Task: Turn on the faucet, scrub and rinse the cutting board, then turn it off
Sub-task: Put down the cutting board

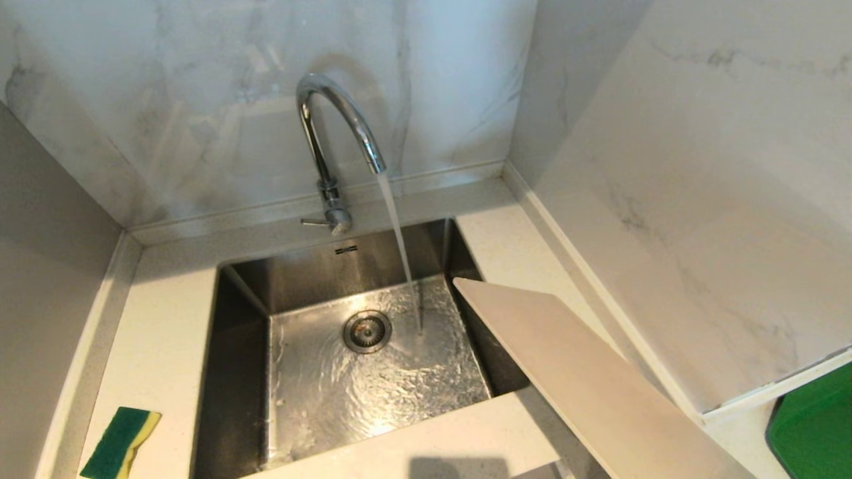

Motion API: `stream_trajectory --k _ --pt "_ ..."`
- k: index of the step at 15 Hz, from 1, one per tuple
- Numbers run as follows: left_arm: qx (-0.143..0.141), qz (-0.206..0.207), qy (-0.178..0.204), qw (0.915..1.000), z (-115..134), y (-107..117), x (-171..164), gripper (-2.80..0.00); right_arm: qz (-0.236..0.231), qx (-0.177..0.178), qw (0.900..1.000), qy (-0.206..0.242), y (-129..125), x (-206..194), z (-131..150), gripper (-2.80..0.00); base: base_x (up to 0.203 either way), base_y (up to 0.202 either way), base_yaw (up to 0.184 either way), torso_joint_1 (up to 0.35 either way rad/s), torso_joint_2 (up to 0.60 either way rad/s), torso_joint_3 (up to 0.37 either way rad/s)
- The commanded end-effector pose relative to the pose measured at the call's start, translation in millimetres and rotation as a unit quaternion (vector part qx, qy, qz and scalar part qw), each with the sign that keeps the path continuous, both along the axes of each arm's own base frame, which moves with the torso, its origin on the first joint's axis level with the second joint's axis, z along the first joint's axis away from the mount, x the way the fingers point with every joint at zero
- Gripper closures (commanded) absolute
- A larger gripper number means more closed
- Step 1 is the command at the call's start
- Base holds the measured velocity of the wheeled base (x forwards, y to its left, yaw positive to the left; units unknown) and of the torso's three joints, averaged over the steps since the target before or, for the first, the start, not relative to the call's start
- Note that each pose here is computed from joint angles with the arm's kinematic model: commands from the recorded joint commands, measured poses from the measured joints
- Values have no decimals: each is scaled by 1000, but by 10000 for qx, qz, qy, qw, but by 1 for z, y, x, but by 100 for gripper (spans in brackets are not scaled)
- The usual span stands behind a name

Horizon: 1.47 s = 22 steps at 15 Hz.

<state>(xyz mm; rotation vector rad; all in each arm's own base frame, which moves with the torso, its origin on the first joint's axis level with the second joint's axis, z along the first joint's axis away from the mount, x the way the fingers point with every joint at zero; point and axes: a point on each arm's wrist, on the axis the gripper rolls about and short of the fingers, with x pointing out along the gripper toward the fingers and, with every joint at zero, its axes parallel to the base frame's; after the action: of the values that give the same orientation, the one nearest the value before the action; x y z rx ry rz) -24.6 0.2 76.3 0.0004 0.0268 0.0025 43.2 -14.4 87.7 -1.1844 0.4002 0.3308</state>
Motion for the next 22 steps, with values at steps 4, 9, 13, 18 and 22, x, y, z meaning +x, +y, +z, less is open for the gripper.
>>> stream_trajectory --k 4,9,13,18,22 --pt "-1 3 12 10000 0 0 0 0 20 -61 9999 -104 1 -2 1 0 0 0 0 0 0 0" --pt "-1 3 12 10000 0 0 0 0 -201 186 9995 -175 1 -3 2 0 0 0 0 0 0 0" --pt "-1 3 7 10000 0 0 0 0 -291 315 9988 -223 2 -4 2 0 0 0 0 0 0 0" --pt "-1 3 4 10000 0 0 0 0 -448 674 9966 -122 2 -4 1 0 0 0 0 0 0 0" --pt "-1 3 5 10000 0 0 0 0 -585 981 9934 67 3 -6 1 0 0 0 0 0 0 0"
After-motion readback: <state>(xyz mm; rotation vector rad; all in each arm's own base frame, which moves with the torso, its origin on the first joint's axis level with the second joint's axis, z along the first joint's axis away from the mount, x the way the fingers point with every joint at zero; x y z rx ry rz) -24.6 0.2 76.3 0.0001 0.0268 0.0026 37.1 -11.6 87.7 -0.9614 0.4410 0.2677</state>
